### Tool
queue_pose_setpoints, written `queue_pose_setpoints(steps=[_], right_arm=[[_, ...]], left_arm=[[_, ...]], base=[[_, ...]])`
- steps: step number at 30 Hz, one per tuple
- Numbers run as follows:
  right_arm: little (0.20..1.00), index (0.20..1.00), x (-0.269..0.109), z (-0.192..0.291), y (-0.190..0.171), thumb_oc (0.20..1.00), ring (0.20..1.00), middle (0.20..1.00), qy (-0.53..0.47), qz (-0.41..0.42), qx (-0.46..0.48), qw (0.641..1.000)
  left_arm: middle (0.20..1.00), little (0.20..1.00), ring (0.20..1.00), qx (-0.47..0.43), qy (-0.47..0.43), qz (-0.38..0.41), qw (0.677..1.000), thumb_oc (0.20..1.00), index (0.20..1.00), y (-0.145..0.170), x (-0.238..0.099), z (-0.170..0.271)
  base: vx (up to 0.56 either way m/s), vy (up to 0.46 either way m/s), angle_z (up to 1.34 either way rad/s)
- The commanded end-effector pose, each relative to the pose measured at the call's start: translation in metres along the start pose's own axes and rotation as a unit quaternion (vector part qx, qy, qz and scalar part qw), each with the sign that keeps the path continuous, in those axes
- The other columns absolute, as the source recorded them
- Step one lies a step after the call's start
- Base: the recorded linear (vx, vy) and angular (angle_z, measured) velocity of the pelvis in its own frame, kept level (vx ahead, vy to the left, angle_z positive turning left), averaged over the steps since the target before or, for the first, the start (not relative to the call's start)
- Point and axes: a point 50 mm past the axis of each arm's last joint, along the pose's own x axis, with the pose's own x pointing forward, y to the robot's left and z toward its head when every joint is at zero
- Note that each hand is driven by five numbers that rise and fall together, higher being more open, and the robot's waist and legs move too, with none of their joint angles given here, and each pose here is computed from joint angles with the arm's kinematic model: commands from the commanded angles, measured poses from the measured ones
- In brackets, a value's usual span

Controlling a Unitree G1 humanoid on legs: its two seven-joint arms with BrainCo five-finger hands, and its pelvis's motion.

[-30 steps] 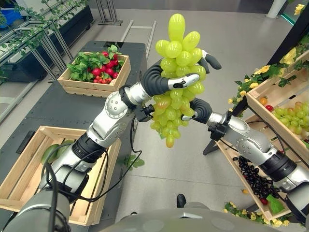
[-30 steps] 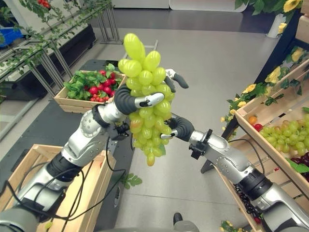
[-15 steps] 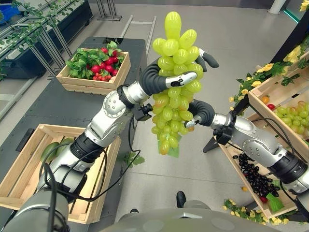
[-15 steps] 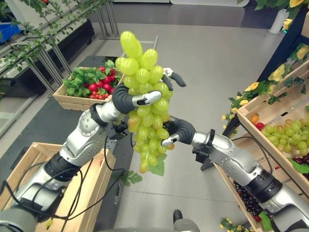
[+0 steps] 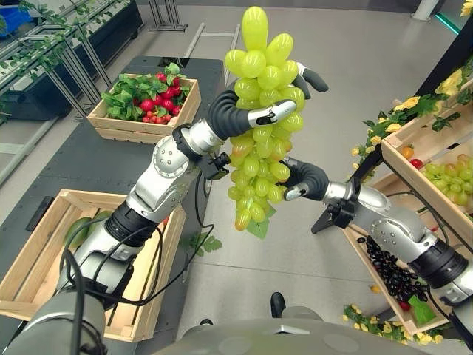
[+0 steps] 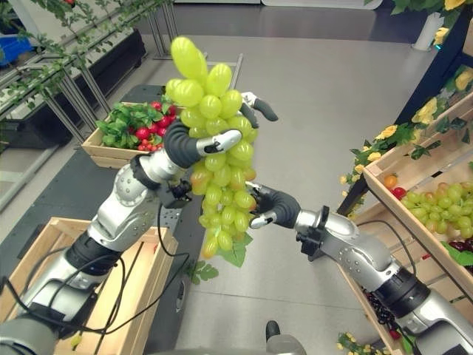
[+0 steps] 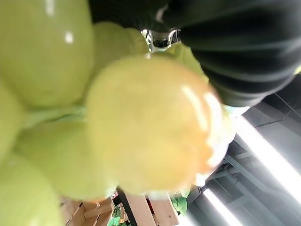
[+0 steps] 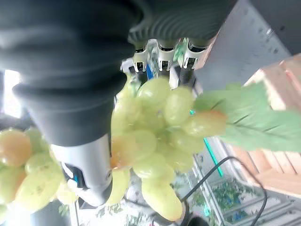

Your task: Pick up the fruits from the basket on one side to the basket on the other side

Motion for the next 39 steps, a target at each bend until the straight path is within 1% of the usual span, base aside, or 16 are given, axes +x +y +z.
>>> queue_pose_setpoints(steps=[1,2,3,4,10,16,23,25,31,32,33,34,39], right_arm=[[1.000,1.000,0.019,0.029,0.012,1.000,1.000,1.000,-0.061,0.048,-0.038,0.996],[1.000,1.000,0.019,0.028,0.012,1.000,1.000,1.000,-0.060,0.049,-0.037,0.996],[1.000,1.000,0.033,0.033,0.015,1.000,1.000,1.000,-0.071,0.059,-0.041,0.995],[1.000,1.000,0.038,0.030,0.019,1.000,1.000,1.000,-0.078,0.064,-0.032,0.994],[1.000,1.000,0.049,0.015,0.028,1.000,1.000,1.000,-0.086,0.076,-0.008,0.993],[1.000,1.000,0.049,0.008,0.029,1.000,1.000,1.000,-0.081,0.072,0.004,0.994],[1.000,1.000,0.047,0.006,0.028,1.000,1.000,1.000,-0.080,0.050,-0.018,0.995],[1.000,1.000,0.048,0.006,0.029,1.000,1.000,1.000,-0.080,0.052,-0.023,0.995],[1.000,1.000,0.049,0.005,0.029,1.000,1.000,1.000,-0.085,0.050,-0.016,0.995],[0.699,0.699,0.050,0.005,0.029,0.699,0.699,0.699,-0.085,0.050,-0.015,0.995],[0.325,0.325,0.049,0.006,0.029,0.325,0.325,0.325,-0.086,0.048,-0.014,0.995],[0.200,0.200,0.050,0.005,0.029,0.200,0.200,0.200,-0.086,0.049,-0.013,0.995],[0.200,0.200,0.049,0.007,0.030,0.200,0.200,0.200,-0.090,0.051,-0.017,0.994]], left_arm=[[0.200,0.200,0.200,0.028,-0.055,0.038,0.997,0.200,0.200,0.017,0.007,0.016],[0.200,0.200,0.200,0.028,-0.055,0.039,0.997,0.200,0.200,0.017,0.006,0.016],[0.200,0.200,0.200,0.025,-0.054,0.041,0.997,0.200,0.200,0.015,0.006,0.014],[0.200,0.200,0.200,0.025,-0.058,0.044,0.997,0.200,0.200,0.014,0.008,0.015],[0.200,0.200,0.200,0.038,-0.065,0.051,0.996,0.200,0.200,0.016,0.015,0.015],[0.200,0.200,0.200,0.068,-0.054,0.053,0.995,0.200,0.200,0.016,0.015,0.014],[0.200,0.200,0.200,0.174,-0.024,0.041,0.984,0.200,0.200,0.015,0.013,0.017],[0.200,0.200,0.200,0.192,-0.022,0.043,0.980,0.200,0.200,0.015,0.012,0.018],[0.200,0.200,0.200,0.201,-0.021,0.043,0.978,0.200,0.200,0.015,0.011,0.019],[0.200,0.200,0.200,0.202,-0.022,0.044,0.978,0.200,0.200,0.015,0.011,0.019],[0.200,0.200,0.200,0.202,-0.022,0.042,0.978,0.200,0.200,0.015,0.011,0.019],[0.200,0.200,0.200,0.202,-0.022,0.042,0.978,0.200,0.200,0.015,0.011,0.019],[0.200,0.200,0.200,0.198,-0.022,0.046,0.979,0.200,0.200,0.016,0.010,0.019]], base=[[0.04,0.010,0.00],[0.04,0.011,-0.02],[0.05,0.009,-0.01],[0.01,0.001,-0.05],[0.01,0.000,-0.02],[0.00,0.000,0.00],[0.00,0.000,0.00],[0.00,0.000,0.00],[0.00,0.000,0.00],[0.00,0.000,0.00],[0.00,0.000,0.00],[0.00,0.000,0.00],[0.00,0.000,0.00]])
